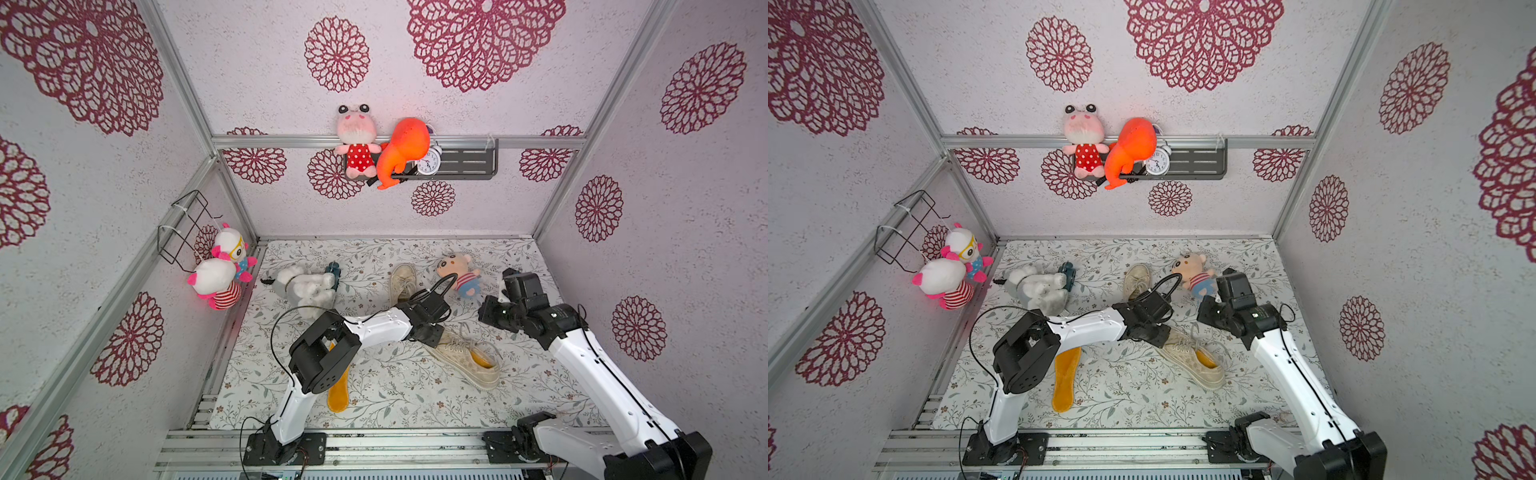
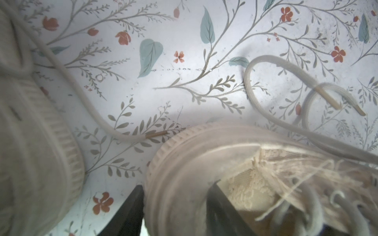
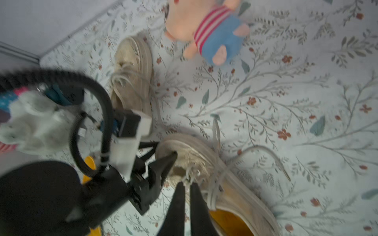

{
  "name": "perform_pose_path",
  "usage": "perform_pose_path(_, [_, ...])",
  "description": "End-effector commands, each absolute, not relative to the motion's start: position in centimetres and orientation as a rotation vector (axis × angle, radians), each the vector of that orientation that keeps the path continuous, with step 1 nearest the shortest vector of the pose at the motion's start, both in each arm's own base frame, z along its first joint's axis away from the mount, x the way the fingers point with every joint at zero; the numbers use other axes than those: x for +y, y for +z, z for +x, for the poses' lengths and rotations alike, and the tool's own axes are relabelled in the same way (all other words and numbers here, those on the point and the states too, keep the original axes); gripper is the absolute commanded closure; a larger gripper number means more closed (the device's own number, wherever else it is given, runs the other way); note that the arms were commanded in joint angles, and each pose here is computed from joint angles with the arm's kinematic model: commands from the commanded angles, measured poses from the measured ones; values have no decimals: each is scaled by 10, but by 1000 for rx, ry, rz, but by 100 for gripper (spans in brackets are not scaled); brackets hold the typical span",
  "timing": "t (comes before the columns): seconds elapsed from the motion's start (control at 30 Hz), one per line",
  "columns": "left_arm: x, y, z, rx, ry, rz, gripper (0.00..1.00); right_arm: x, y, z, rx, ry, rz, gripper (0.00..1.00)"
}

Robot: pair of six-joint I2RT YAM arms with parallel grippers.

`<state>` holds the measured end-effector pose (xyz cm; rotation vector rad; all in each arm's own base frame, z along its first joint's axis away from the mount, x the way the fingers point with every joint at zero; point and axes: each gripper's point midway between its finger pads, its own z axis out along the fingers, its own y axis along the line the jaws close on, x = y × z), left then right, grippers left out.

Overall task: Remove the insole from the shoe
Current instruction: Untie the shoelace on the shoe.

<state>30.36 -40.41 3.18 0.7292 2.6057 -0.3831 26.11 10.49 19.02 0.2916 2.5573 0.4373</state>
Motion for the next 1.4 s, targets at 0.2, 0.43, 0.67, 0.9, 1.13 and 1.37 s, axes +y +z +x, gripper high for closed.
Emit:
perform_pose_path(0.2, [-412,9,270,2698,-353,902,47,119,134,198,2808,481,170,74])
perform_pose_path(0.43, [-420,27,286,2645,-349,881,46,130,103,196,2854,519,94,60])
perform_pose_path(0.67, [-431,63,308,2564,-365,839,45,131,82,199,2861,495,56,60])
perform_pose_path(0.9, [-421,125,326,2453,-380,719,44,153,96,217,2758,676,138,90])
perform_pose_path(1.13, [-379,166,328,2390,-415,477,42,171,126,257,2536,856,395,100])
perform_pose_path(1.37, [-382,130,310,2499,-551,423,41,171,126,293,2446,792,517,100])
